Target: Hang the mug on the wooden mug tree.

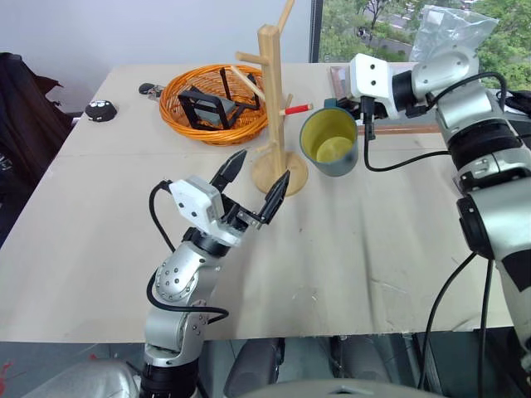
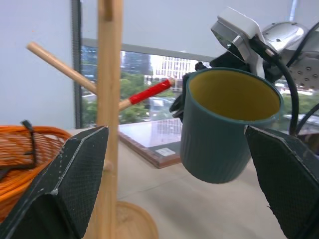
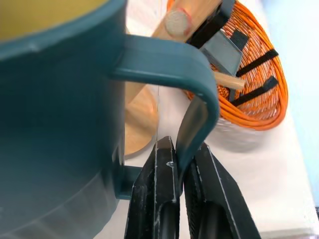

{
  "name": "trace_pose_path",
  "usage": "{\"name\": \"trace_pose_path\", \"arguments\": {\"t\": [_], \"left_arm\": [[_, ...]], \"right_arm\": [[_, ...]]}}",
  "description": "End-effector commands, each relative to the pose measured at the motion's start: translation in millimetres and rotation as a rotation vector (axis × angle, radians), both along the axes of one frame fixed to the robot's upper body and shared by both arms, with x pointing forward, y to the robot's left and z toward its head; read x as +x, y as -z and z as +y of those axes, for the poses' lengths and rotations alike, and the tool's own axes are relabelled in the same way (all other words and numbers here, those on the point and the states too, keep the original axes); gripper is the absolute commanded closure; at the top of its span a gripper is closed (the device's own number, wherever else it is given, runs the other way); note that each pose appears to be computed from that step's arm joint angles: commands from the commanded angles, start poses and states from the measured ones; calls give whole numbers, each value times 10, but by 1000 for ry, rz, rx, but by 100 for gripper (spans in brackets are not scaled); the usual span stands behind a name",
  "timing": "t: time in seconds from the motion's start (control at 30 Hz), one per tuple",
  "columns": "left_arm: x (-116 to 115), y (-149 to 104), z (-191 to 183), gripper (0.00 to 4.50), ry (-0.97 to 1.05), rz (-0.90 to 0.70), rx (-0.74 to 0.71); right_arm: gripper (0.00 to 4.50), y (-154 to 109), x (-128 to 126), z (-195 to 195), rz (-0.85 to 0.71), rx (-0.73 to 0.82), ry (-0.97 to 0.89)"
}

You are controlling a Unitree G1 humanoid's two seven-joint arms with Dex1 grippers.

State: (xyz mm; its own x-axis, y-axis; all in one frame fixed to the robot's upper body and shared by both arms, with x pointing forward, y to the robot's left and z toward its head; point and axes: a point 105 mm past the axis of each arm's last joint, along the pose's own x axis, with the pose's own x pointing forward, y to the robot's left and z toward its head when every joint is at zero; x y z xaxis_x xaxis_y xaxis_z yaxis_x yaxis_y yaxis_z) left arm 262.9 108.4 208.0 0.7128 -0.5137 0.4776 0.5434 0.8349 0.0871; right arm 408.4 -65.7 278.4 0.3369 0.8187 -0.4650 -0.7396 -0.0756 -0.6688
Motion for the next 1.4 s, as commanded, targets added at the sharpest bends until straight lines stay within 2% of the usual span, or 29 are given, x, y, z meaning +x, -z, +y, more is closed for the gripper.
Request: {"name": "trace_pose_path", "arguments": {"t": [0.03, 0.33, 0.67, 0.7, 0.77, 0.8, 0.83, 0.87, 0.97, 1.0, 1.13, 1.3, 1.4], "left_arm": [[-105, -116, -28, 0, -5, -67, -8], [-82, -106, -13, 0, -3, -72, -1], [-47, -99, -24, 0, 14, -71, 7], [-44, -97, -27, 0, 17, -71, 7], [-40, -95, -32, 0, 23, -72, 8], [-37, -95, -33, 0, 25, -72, 9], [-34, -93, -34, 0, 27, -72, 10], [-31, -91, -34, 0, 28, -72, 10], [-29, -85, -37, 0, 34, -71, 11], [-28, -83, -41, 0, 36, -70, 12], [-28, -77, -49, 0, 46, -68, 16], [-34, -73, -46, 0, 61, -63, 21], [-38, -60, -50, 0, 77, -54, 25]], "right_arm": [[439, -307, -58, 161, -82, 18, -49], [439, -468, -49, 320, -131, 4, -28], [439, -489, 46, 387, -141, 10, 84], [388, -499, 51, 389, -146, 17, 91], [317, -507, 45, 392, -147, 23, 91], [255, -511, 38, 393, -145, 27, 88], [226, -516, 30, 392, -142, 31, 85], [169, -522, 20, 387, -137, 34, 82], [36, -552, 5, 355, -133, 40, 85], [17, -569, 5, 327, -134, 44, 92], [17, -659, 26, -71, -82, 100, 186], [17, -570, -91, -559, 107, 210, 290], [17, -438, -256, -837, 264, 308, 351]]}}
